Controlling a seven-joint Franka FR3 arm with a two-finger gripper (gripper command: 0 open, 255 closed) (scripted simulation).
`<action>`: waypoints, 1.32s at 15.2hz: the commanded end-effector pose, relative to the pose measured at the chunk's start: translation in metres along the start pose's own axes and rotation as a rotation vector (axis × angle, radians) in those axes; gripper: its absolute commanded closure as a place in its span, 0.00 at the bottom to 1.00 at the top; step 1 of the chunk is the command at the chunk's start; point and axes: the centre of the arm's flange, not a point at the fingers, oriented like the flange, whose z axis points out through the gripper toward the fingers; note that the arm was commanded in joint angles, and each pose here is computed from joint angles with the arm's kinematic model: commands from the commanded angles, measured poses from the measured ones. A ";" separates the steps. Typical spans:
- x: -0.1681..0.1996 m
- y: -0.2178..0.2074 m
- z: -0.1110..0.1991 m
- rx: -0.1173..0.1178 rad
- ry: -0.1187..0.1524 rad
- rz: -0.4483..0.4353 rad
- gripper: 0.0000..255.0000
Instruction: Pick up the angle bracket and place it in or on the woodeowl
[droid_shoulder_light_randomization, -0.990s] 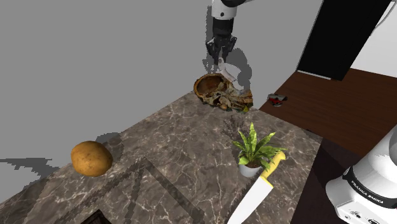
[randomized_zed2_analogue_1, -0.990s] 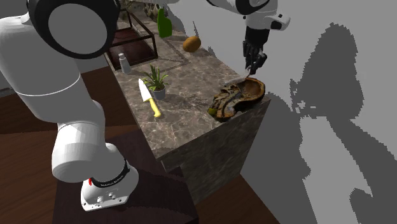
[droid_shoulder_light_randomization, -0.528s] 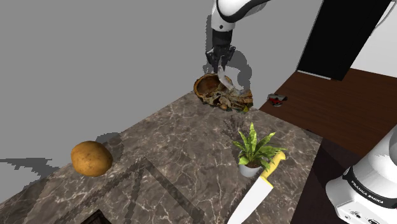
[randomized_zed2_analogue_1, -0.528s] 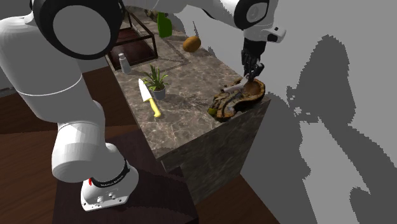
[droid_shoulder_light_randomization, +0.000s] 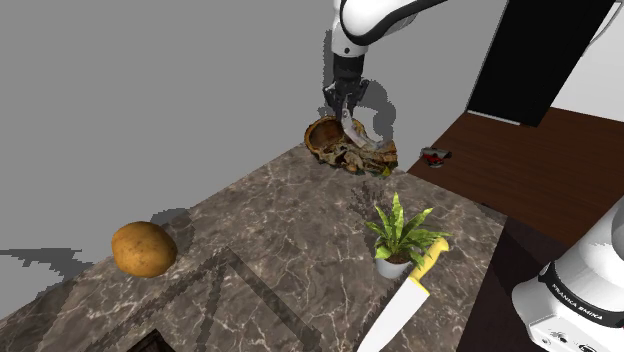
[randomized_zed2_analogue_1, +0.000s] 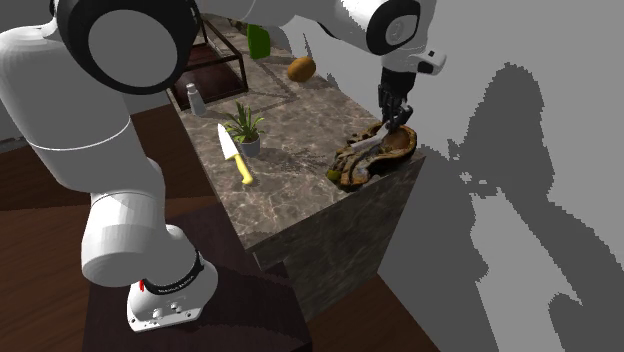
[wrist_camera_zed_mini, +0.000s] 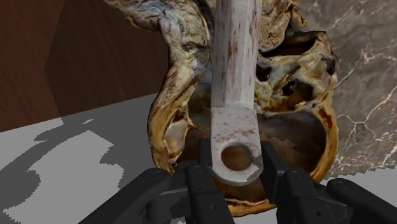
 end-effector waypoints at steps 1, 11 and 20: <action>0.000 0.000 0.000 0.000 0.000 0.000 1.00; 0.000 0.000 -0.040 0.000 0.000 0.000 0.00; 0.000 0.000 -0.050 0.000 0.000 0.000 0.00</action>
